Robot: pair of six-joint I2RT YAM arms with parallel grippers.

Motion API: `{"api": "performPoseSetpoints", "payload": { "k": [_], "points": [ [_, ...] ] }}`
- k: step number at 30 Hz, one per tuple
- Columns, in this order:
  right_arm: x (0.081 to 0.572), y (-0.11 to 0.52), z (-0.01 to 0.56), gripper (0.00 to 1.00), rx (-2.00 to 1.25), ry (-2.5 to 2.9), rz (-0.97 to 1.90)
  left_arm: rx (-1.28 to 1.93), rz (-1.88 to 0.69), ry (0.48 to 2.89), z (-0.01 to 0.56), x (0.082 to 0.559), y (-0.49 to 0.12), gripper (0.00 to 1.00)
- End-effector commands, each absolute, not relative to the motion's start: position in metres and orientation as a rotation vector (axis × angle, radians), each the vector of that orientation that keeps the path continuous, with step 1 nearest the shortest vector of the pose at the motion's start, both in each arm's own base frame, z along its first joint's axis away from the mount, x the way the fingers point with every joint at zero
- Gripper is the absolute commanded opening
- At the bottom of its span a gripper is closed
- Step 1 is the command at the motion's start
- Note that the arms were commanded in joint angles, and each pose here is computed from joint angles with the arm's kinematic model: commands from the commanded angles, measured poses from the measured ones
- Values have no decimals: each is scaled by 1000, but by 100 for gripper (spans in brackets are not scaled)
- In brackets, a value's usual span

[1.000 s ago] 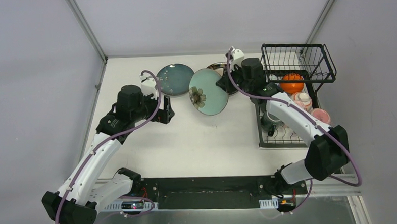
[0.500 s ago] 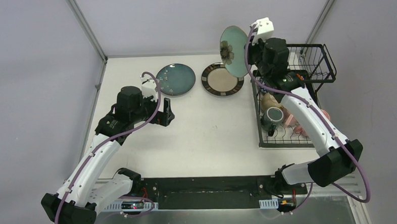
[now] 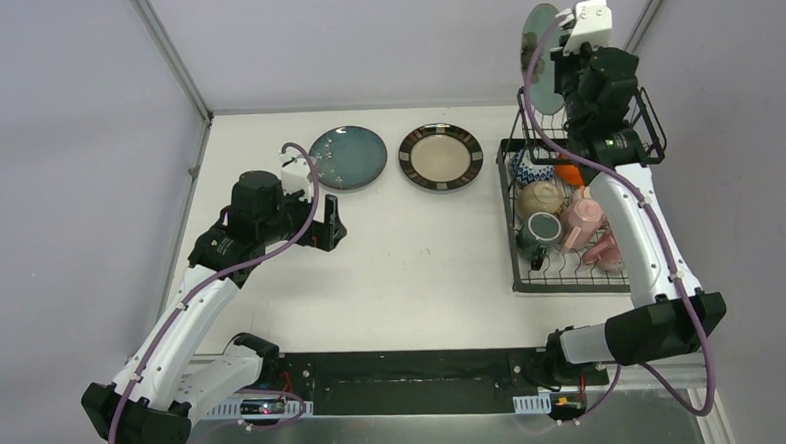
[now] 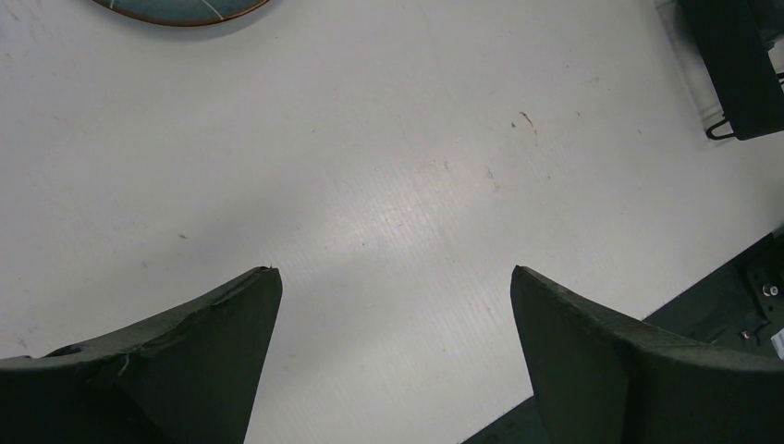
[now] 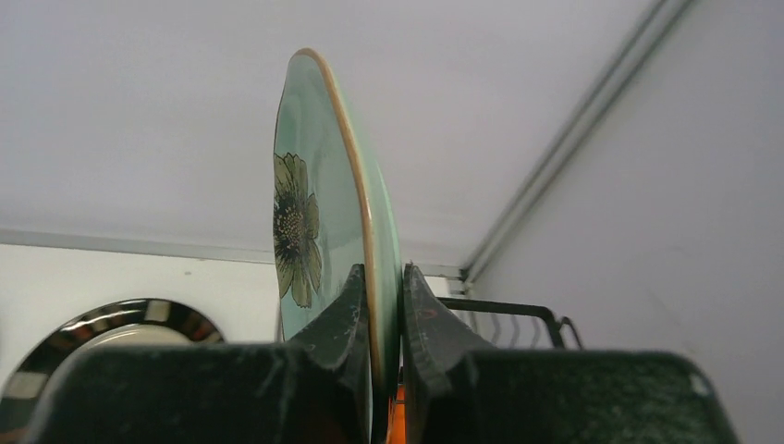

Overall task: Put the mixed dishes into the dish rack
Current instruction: Insert the plate into the dish rack.

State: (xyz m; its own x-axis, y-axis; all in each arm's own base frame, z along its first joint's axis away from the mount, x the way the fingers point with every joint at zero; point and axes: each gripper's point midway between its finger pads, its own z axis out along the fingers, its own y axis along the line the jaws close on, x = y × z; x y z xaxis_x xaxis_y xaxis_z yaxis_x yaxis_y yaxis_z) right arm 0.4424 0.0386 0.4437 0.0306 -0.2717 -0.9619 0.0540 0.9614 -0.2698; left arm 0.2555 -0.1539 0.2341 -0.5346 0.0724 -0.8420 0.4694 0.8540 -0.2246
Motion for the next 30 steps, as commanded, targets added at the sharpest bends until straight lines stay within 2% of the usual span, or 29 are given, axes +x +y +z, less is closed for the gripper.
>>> {"api": "performPoseSetpoints", "payload": {
  "k": [1,12,30],
  "points": [
    [401,-14,566,0,-23,1184,-358,413,-526,2053,245,257,-154,99],
    [400,-74,556,0,43,1215,-393,410,-504,2056,243,259,-151,99],
    [413,-96,495,0,-87,1459,-392,419,-517,2062,243,259,-154,99]
  ]
}}
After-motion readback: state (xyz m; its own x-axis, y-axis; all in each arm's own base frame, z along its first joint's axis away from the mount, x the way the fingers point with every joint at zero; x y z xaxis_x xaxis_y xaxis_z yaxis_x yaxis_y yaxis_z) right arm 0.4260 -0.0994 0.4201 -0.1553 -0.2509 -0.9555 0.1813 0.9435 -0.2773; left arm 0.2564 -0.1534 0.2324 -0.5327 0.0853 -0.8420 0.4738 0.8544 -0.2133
